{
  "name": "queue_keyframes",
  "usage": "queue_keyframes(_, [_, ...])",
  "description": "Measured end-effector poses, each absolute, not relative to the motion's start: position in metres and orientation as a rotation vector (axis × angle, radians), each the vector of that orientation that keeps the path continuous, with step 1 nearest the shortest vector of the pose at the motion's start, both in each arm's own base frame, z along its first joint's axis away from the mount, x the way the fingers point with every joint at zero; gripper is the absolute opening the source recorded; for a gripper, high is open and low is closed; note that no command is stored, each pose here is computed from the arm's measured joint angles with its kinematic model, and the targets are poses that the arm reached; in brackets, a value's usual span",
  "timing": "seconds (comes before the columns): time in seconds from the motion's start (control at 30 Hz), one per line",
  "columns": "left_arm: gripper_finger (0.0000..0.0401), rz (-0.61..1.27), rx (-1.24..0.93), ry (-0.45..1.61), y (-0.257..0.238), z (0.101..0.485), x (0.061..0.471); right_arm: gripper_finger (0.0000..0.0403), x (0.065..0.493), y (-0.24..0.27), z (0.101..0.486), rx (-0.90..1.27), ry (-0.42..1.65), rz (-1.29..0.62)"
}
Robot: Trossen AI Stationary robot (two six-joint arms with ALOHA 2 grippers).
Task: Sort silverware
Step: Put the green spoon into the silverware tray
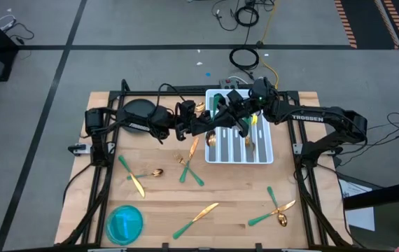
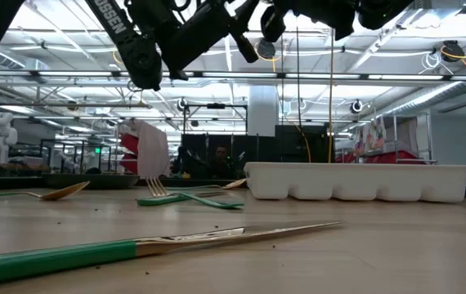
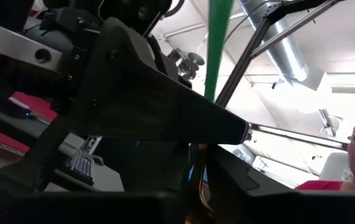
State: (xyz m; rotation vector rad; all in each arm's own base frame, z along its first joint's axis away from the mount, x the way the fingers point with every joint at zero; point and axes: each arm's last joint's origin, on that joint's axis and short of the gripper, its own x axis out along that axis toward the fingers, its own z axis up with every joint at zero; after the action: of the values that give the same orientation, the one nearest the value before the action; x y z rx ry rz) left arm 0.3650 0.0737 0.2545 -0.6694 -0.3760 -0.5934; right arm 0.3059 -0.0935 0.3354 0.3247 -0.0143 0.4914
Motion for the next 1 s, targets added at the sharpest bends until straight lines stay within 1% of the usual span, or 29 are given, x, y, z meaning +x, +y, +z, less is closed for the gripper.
queue_keyframes(0.2, [0.0107, -0.614, -0.683, -0.35, 0.074, 0.254, 0.365, 0.0, 0.302, -0.103, 0.336, 0.323, -0.016, 0.464])
queue_keyframes(0.37, [0.0129, -0.657, -0.686, -0.306, 0.08, 0.253, 0.363, 0.0, 0.301, -0.105, 0.334, 0.339, 0.005, 0.454])
queue_keyframes(0.53, [0.0134, -0.707, -0.718, -0.227, 0.096, 0.252, 0.357, 0.0, 0.301, -0.105, 0.333, 0.36, 0.019, 0.441])
queue_keyframes(0.63, [0.0134, -0.672, -0.729, -0.179, 0.112, 0.247, 0.353, 0.0, 0.297, -0.105, 0.337, 0.359, 0.011, 0.446])
queue_keyframes(0.77, [0.0134, -0.614, -0.739, -0.179, 0.13, 0.244, 0.348, 0.0, 0.293, -0.108, 0.337, 0.383, 0.04, 0.434])
queue_keyframes(0.93, [0.0135, -0.587, -0.741, -0.172, 0.14, 0.243, 0.345, 0.0, 0.286, -0.115, 0.339, 0.389, 0.042, 0.403])
queue_keyframes(1.0, [0.0135, -0.574, -0.743, -0.137, 0.147, 0.24, 0.343, 0.0, 0.283, -0.117, 0.34, 0.39, 0.049, 0.401])
